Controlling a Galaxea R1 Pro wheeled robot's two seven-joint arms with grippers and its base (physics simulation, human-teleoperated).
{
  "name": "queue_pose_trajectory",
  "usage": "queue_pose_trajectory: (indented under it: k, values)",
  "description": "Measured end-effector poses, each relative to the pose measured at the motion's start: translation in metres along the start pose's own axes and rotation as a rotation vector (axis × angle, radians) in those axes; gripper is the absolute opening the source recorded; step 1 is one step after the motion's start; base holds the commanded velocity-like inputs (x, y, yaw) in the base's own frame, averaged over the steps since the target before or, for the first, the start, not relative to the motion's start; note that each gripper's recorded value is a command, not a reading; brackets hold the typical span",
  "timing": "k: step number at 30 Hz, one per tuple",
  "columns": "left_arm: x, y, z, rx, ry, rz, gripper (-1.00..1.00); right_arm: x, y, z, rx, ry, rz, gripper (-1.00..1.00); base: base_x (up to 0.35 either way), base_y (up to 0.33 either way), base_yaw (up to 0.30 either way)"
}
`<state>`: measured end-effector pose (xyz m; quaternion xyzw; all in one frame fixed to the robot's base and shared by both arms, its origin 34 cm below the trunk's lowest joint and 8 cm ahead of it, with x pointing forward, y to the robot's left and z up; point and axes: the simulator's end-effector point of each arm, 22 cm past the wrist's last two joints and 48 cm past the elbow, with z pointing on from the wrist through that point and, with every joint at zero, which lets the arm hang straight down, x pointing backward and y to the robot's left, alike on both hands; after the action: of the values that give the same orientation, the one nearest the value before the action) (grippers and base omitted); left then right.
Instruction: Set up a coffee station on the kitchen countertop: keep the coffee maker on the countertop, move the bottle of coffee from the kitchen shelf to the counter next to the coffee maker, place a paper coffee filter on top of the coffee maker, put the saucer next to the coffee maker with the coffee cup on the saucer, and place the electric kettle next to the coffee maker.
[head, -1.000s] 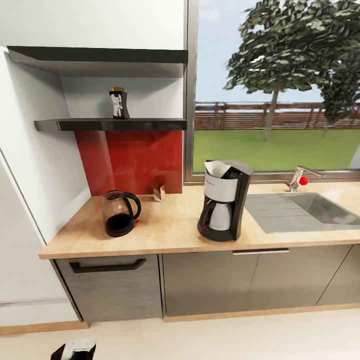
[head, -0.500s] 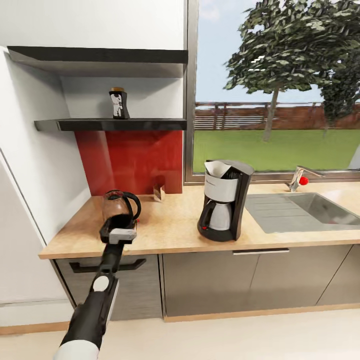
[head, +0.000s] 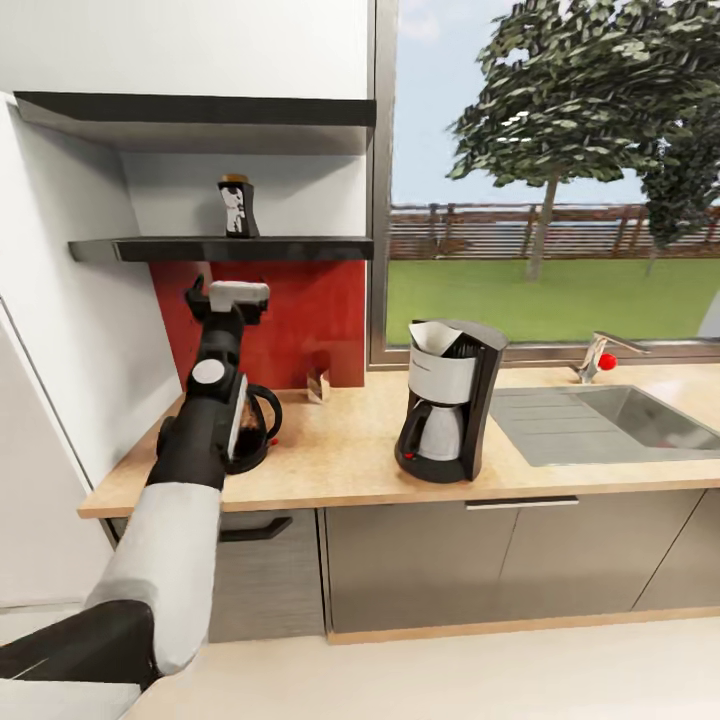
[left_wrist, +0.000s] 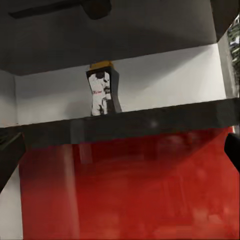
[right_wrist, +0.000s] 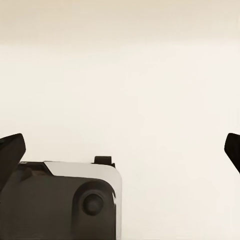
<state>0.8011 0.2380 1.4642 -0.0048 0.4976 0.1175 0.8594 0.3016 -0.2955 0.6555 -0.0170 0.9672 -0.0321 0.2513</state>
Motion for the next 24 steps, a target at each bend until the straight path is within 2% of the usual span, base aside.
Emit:
queue_pose_trajectory:
  k: [1, 3, 6, 10, 15, 16, 18, 20, 21, 23, 24]
  values:
    - [-0.023, 0.004, 0.012, -0.008, -0.02, -0.004, 1.0, 0.0, 0.0, 0.0, 0.0, -0.002, 0.0, 1.0, 0.0, 0.0, 0.0]
    - [-0.032, 0.005, 0.023, -0.01, -0.004, -0.007, 1.0, 0.0, 0.0, 0.0, 0.0, -0.001, 0.0, 1.0, 0.0, 0.0, 0.0]
    - [-0.036, -0.01, 0.057, 0.024, 0.098, 0.008, 1.0, 0.0, 0.0, 0.0, 0.0, -0.001, 0.0, 1.0, 0.0, 0.0, 0.0]
    - [-0.053, -0.025, 0.092, 0.06, 0.156, 0.031, 1.0, -0.001, -0.001, 0.0, 0.002, -0.002, 0.002, 1.0, 0.0, 0.0, 0.0]
    - [-0.065, -0.031, 0.112, 0.07, 0.187, 0.045, 1.0, -0.001, -0.002, 0.0, 0.004, -0.003, 0.003, 1.0, 0.0, 0.0, 0.0]
    - [-0.066, -0.029, 0.117, 0.053, 0.2, 0.055, 1.0, -0.001, -0.003, 0.0, 0.005, -0.003, 0.004, 1.0, 0.0, 0.0, 0.0]
    - [-0.089, -0.014, 0.128, -0.015, 0.187, 0.069, 1.0, -0.001, -0.004, 0.0, 0.007, -0.004, 0.006, 1.0, 0.0, 0.0, 0.0]
    - [-0.096, -0.01, 0.131, -0.028, 0.189, 0.075, 1.0, -0.001, -0.004, 0.0, 0.008, -0.004, 0.007, 1.0, 0.0, 0.0, 0.0]
    - [-0.098, -0.008, 0.131, -0.035, 0.2, 0.081, 1.0, -0.002, -0.004, 0.0, 0.008, -0.004, 0.007, 1.0, 0.0, 0.0, 0.0]
    - [-0.092, -0.003, 0.131, -0.046, 0.262, 0.103, 1.0, -0.002, -0.005, 0.0, 0.01, -0.005, 0.006, 1.0, 0.0, 0.0, 0.0]
    - [-0.091, -0.003, 0.131, -0.047, 0.268, 0.105, 1.0, -0.001, -0.006, 0.0, 0.01, -0.005, 0.006, 1.0, 0.0, 0.0, 0.0]
